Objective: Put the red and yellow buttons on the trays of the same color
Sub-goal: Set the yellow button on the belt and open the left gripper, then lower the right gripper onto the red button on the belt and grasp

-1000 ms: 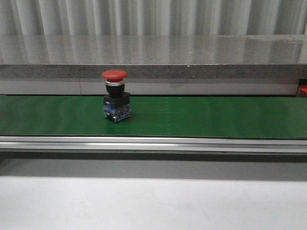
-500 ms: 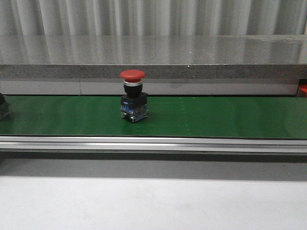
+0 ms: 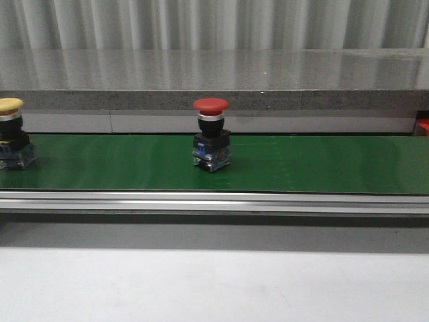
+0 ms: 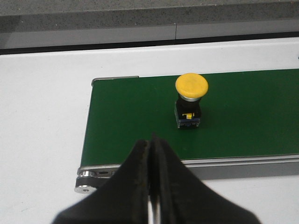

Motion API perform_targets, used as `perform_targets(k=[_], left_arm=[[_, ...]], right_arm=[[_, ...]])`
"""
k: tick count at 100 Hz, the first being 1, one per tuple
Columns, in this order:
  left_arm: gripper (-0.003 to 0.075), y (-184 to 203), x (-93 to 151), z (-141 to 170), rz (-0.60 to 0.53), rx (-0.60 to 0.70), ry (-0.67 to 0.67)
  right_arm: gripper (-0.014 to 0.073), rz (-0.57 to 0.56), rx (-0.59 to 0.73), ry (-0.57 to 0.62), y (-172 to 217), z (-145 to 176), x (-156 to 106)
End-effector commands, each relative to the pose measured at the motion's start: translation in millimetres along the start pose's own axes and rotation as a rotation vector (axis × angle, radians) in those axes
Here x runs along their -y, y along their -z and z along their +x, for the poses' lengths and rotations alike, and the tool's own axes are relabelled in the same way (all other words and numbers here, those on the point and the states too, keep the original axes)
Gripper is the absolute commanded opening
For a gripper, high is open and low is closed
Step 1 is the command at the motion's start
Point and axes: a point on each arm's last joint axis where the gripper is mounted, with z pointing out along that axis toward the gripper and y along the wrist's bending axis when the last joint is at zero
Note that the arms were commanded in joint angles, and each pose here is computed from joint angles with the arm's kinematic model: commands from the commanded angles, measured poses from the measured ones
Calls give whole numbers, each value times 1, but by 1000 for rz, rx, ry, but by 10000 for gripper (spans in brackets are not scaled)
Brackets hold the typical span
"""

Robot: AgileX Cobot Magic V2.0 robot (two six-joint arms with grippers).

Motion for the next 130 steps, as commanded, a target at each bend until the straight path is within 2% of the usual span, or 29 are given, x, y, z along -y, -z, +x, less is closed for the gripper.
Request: perform_targets(k=[1,6,9,18,27,39,60,86,117,124,130], left_arm=[[-20,4,-1,-15,-9,105,4],[-20,4,-1,-15,-9,105,4],[-20,4,-1,-15,-9,105,4],[-20,4,-1,-15,-9,105,4],[-20,4,-1,-15,-9,105,4],[-20,4,-1,-15,-9,105,4],[-20,4,-1,-15,-9,104,4],[-20,4,-1,-15,-9,104,4],[-20,4,-1,-14,-8,102,4],[-20,4,-1,-14,-8,102,4],[-20,4,-1,-14,-8,102,4]], right_arm=[[484,-12,65,-16,6,-11,-2],[624,-22,70,-32,6,-11,-2],[672,-27,78,-39,6,-12,-3],[631,-40,80,-26,4,-15,-5],[622,-85,50,41,0,-20,-13],[622,-182,-9,154,-16,-29,-34],[622,-290,-103,234,-60,-45,-73],[622,-326,-206,273,-120,-58,-105],[622,-335,-232,285,-159,-72,-123],[601,-334,-239,285,-165,-72,-124],[551,-333,-247,285,-171,-71,-126]])
